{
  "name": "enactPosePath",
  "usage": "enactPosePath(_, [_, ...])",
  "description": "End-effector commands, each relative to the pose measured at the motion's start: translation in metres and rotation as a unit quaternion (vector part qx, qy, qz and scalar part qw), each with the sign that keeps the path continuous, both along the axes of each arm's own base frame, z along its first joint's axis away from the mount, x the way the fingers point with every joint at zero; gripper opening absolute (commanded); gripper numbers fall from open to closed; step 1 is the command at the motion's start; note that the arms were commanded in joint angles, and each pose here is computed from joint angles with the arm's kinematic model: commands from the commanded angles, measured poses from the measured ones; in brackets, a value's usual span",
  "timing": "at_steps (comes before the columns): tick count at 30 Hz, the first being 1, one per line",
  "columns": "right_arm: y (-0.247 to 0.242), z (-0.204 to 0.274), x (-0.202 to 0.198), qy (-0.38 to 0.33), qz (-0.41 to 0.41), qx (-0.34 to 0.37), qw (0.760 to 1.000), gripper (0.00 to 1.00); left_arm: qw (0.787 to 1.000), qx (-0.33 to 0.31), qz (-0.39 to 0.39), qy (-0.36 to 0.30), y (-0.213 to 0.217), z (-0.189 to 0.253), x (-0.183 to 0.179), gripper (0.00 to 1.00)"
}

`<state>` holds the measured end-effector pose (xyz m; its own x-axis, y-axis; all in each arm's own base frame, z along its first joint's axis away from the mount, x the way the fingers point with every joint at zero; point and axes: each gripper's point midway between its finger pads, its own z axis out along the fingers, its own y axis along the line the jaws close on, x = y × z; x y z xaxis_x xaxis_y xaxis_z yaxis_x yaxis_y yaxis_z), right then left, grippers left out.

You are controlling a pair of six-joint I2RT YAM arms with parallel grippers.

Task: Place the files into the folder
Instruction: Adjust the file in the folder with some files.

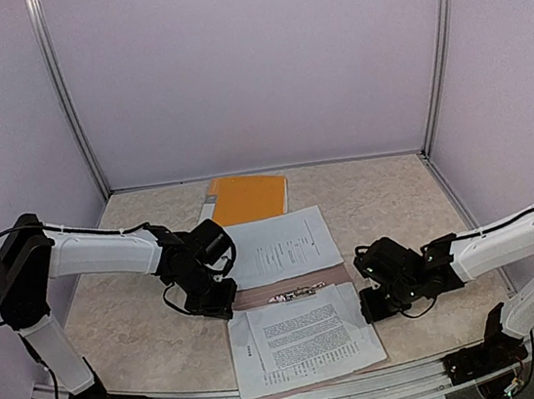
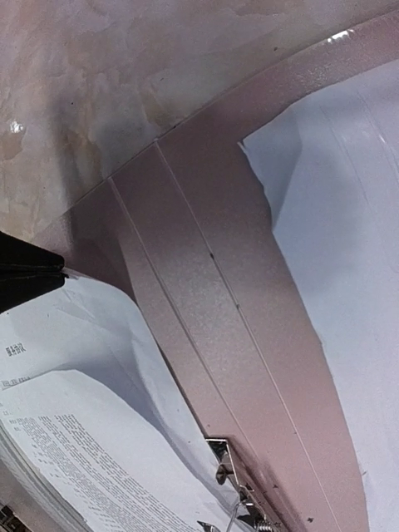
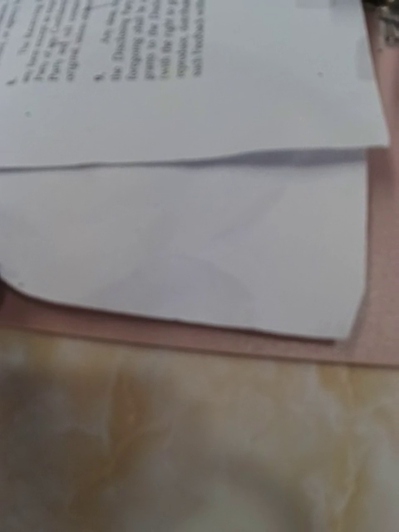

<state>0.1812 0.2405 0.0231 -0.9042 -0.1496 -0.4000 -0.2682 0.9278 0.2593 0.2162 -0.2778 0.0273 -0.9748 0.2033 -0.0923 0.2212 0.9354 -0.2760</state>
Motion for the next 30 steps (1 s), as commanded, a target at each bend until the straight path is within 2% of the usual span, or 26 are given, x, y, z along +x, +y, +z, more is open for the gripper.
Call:
enactPosePath(1, [0.005, 0.004, 0.006, -0.003, 0.002, 0.004, 1.000, 0.00, 1.000, -0.007, -0.001, -0.002, -0.003, 0.003, 0.004, 0.00])
enactPosePath(10, [0.003, 0.011, 0.008, -0.010, 0.000, 0.001, 1.000, 0.05, 1.000, -0.002, 0.001, -0.008, -0.001, 0.007, 0.007, 0.00])
enactPosePath(14, [0.001, 0.014, 0.010, -0.015, -0.002, -0.004, 1.000, 0.09, 1.000, -0.001, 0.001, -0.011, 0.000, 0.010, 0.007, 0.13])
enactPosePath(19, [-0.002, 0.020, 0.012, -0.023, -0.005, -0.012, 1.000, 0.13, 1.000, 0.004, 0.005, -0.015, 0.003, 0.014, 0.007, 0.23])
enactPosePath(27, [-0.006, 0.030, 0.016, -0.036, -0.012, -0.022, 0.999, 0.34, 0.999, 0.008, 0.010, -0.032, 0.007, 0.025, 0.011, 0.39])
enactPosePath(30, [-0.007, 0.037, 0.020, -0.049, -0.011, -0.025, 0.998, 0.46, 0.999, 0.006, 0.010, -0.044, 0.007, 0.031, 0.014, 0.52])
